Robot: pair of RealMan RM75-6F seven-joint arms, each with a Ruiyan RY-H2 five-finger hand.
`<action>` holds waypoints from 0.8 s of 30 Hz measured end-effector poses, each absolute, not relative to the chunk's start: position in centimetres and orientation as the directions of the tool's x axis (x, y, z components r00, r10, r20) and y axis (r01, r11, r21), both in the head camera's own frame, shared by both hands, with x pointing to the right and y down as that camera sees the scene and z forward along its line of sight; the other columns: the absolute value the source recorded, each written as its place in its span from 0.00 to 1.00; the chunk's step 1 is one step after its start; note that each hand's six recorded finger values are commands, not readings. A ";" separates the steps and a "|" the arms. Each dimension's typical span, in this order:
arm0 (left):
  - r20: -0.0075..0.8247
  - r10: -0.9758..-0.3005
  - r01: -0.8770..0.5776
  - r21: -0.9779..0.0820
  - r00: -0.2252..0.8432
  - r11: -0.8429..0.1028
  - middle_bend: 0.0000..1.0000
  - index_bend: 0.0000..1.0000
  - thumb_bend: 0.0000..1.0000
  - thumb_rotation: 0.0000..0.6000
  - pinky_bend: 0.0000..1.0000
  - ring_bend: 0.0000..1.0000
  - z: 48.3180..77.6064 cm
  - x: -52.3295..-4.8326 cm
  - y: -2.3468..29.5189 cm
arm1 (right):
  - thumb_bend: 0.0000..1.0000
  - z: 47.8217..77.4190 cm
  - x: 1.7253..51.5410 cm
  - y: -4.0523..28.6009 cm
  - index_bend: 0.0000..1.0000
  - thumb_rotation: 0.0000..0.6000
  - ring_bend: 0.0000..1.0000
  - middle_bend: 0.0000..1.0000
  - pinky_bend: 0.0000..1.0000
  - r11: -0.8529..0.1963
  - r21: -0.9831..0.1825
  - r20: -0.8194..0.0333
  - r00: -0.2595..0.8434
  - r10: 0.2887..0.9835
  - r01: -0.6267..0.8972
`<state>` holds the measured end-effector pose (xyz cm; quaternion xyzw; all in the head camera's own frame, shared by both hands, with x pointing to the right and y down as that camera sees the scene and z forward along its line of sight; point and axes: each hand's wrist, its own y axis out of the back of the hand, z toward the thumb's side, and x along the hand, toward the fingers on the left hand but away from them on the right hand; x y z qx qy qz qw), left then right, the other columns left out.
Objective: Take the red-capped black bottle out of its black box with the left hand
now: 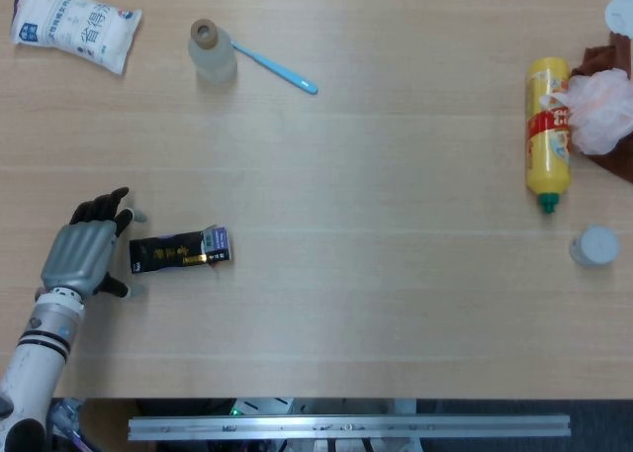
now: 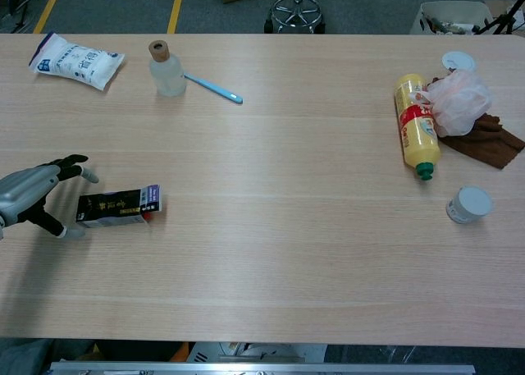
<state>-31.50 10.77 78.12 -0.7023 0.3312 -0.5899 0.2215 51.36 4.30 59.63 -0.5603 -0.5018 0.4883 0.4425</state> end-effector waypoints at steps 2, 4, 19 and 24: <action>0.683 -0.726 -0.204 -0.701 0.083 -0.683 0.00 0.24 0.02 1.00 0.06 0.00 78.2 -31.5 10.8 | 0.08 59.6 51.4 4.3 0.17 1.00 0.08 0.16 0.23 -0.104 -0.986 -0.103 0.020 0.995 0.130; 0.683 -0.726 -0.205 -0.701 0.083 -0.683 0.00 0.25 0.02 1.00 0.06 0.00 78.2 -31.5 10.8 | 0.08 59.6 51.4 4.3 0.17 1.00 0.09 0.16 0.23 -0.105 -0.986 -0.103 0.020 0.994 0.130; 0.685 -0.724 -0.207 -0.699 0.083 -0.685 0.00 0.27 0.02 1.00 0.06 0.00 78.3 -31.5 10.7 | 0.08 59.8 51.5 4.4 0.17 1.00 0.09 0.16 0.23 -0.108 -0.985 -0.107 0.016 0.994 0.132; 0.684 -0.724 -0.218 -0.696 0.088 -0.685 0.00 0.27 0.02 1.00 0.06 0.00 78.2 -31.2 10.7 | 0.08 59.8 51.5 4.4 0.17 1.00 0.09 0.16 0.23 -0.109 -0.985 -0.108 0.016 0.994 0.134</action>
